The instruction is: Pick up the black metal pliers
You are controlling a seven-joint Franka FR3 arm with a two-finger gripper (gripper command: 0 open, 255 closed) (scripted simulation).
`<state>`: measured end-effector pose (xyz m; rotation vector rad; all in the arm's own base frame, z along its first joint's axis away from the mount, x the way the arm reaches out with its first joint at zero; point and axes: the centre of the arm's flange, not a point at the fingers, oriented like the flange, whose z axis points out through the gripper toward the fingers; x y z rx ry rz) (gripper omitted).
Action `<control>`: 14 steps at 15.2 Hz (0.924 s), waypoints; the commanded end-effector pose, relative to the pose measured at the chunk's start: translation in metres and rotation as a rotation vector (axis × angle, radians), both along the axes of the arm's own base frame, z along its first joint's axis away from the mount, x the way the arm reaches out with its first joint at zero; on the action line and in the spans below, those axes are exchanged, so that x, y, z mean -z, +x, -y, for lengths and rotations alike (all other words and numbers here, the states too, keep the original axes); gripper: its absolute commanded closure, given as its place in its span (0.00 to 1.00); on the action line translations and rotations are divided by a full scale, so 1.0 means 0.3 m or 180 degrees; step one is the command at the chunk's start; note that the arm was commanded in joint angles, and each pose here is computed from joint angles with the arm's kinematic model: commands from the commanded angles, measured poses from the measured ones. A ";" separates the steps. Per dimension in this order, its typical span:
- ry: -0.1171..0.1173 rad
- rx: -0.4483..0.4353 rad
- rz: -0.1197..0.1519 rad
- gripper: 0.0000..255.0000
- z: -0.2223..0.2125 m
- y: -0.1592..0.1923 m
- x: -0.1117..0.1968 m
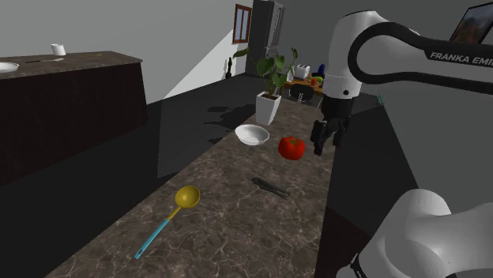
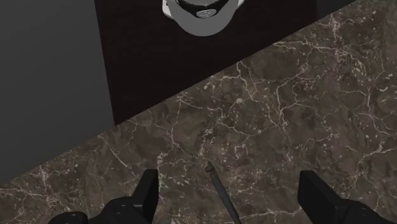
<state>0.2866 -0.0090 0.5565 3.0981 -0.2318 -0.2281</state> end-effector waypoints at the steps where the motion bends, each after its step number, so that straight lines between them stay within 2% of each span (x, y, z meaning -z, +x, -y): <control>1: 0.0000 0.0000 0.0000 0.00 0.000 0.000 0.000; 14: 0.0008 -0.1004 0.0300 0.00 0.009 0.230 0.491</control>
